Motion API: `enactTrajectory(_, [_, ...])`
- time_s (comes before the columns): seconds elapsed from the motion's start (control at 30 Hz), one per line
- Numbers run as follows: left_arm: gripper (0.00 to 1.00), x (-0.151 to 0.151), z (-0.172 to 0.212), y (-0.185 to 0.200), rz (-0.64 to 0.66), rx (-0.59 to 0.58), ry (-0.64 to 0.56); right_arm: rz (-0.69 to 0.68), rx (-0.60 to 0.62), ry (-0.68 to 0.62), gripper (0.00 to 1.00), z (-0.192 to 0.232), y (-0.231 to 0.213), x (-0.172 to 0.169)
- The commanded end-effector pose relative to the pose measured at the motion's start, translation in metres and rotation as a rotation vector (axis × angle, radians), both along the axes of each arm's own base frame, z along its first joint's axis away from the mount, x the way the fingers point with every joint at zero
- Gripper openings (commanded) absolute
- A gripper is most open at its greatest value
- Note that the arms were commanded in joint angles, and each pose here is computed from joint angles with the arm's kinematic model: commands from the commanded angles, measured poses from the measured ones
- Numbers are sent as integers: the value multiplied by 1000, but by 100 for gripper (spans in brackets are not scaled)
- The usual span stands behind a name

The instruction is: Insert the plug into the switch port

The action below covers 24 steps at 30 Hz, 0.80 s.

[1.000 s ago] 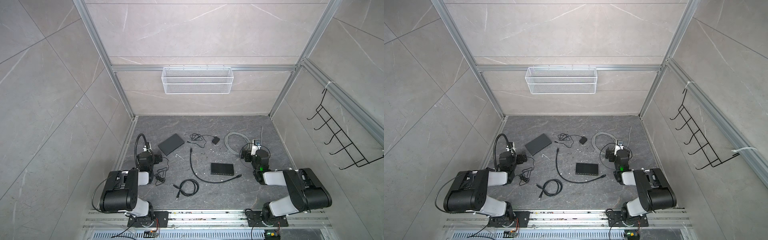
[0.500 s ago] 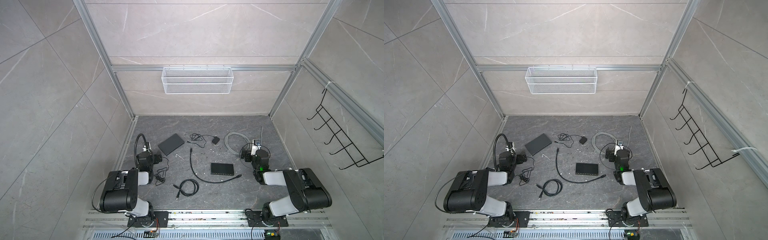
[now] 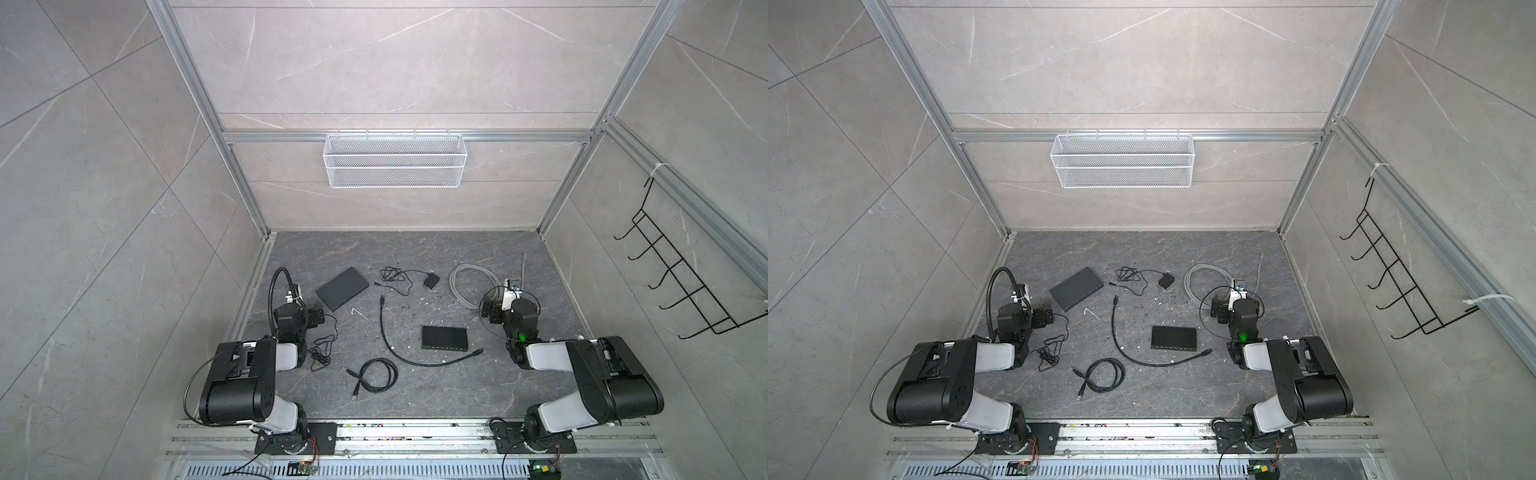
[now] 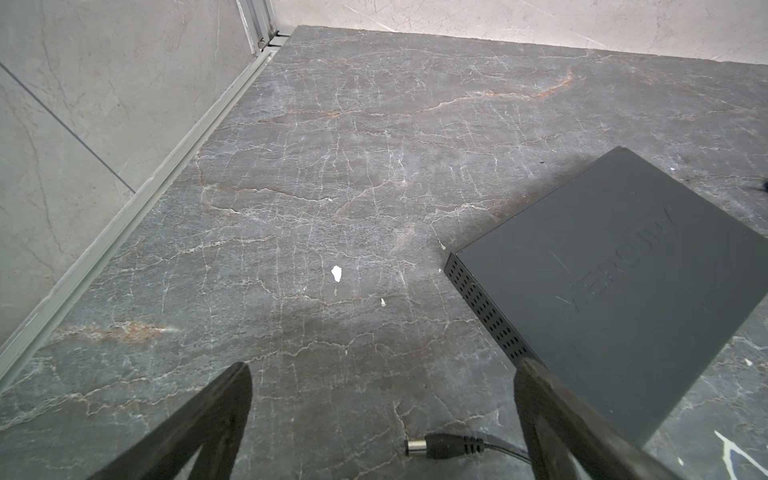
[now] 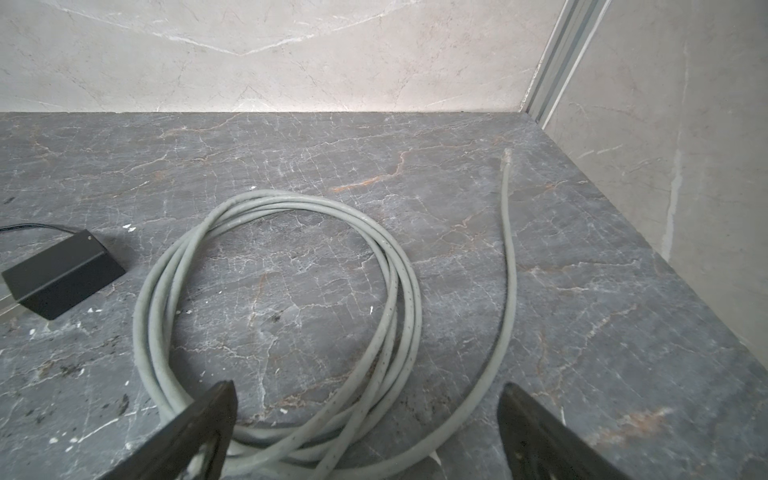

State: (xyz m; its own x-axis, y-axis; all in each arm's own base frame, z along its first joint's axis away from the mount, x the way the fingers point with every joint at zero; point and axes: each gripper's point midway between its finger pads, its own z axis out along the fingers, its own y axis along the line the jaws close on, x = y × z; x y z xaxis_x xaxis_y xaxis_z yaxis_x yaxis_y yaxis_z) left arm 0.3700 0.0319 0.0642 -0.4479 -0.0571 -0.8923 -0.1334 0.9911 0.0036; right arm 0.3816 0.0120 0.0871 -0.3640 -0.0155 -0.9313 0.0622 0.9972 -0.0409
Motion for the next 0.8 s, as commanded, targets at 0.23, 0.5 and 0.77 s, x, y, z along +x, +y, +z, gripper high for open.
enactTrajectory(0.23, [98,27,81,13,98,-57,57,84,136,253,99,57,52,-12])
enactTrajectory(0.5, [93,4,110,-107,-44,-210,259,153,299,493,93,38,110,-74])
enactTrajectory(0.77, [88,-66,55,-278,-346,-304,492,158,446,696,77,-4,130,-135])
